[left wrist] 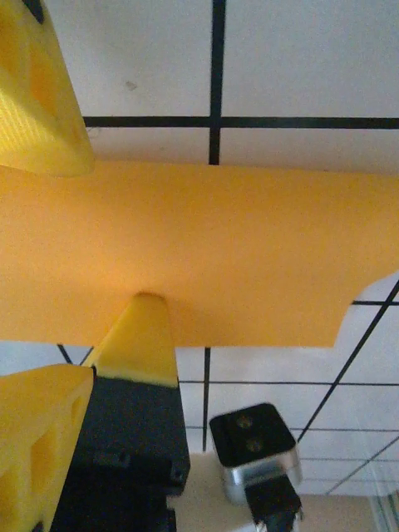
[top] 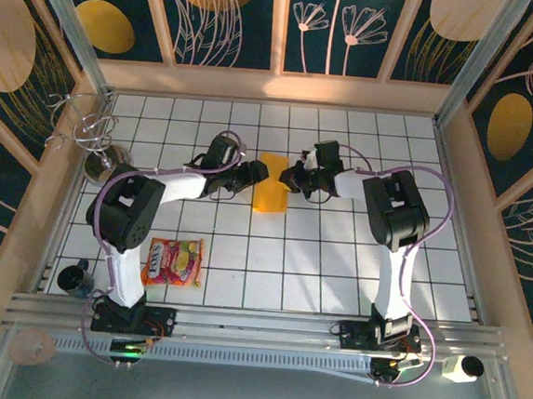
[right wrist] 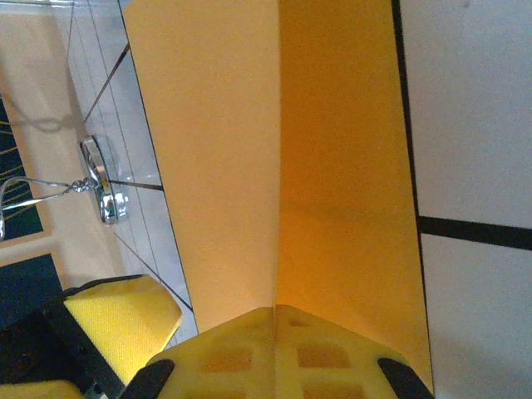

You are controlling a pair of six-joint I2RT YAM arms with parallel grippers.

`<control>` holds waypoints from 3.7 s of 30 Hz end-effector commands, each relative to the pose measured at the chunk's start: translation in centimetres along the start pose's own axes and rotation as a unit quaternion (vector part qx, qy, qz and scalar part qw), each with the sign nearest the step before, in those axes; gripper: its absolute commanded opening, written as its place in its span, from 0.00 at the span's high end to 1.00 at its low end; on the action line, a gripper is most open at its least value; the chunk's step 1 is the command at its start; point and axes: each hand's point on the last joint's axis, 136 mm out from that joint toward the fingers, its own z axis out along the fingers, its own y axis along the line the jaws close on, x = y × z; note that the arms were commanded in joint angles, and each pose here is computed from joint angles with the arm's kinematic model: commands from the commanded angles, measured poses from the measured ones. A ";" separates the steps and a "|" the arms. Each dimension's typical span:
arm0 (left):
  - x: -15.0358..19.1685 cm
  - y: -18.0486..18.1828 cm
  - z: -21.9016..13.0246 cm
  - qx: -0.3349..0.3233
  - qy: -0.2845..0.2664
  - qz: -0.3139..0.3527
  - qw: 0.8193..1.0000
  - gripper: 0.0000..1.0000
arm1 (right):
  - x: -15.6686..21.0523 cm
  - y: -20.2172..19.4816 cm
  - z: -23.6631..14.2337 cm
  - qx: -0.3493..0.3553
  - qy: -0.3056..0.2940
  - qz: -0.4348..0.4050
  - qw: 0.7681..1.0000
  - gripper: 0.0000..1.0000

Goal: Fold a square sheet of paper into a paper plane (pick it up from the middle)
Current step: First fold in half a square sheet of paper at the center of the table, then hold the square sheet of paper at the center of the table.

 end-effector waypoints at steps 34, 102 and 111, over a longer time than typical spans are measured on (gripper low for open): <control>1.1 6.2 4.2 -0.150 0.043 0.018 0.988 0.56 | -1.8 -0.5 -0.2 0.022 -0.005 -0.027 0.999 0.87; 6.8 16.7 6.7 -0.308 0.124 0.041 0.942 0.57 | -5.7 -2.0 -8.8 0.028 -0.177 -0.065 0.982 0.76; 7.3 17.5 6.5 -0.321 0.127 0.028 0.938 0.58 | -2.4 1.0 -3.4 -0.014 -0.096 -0.079 0.992 0.82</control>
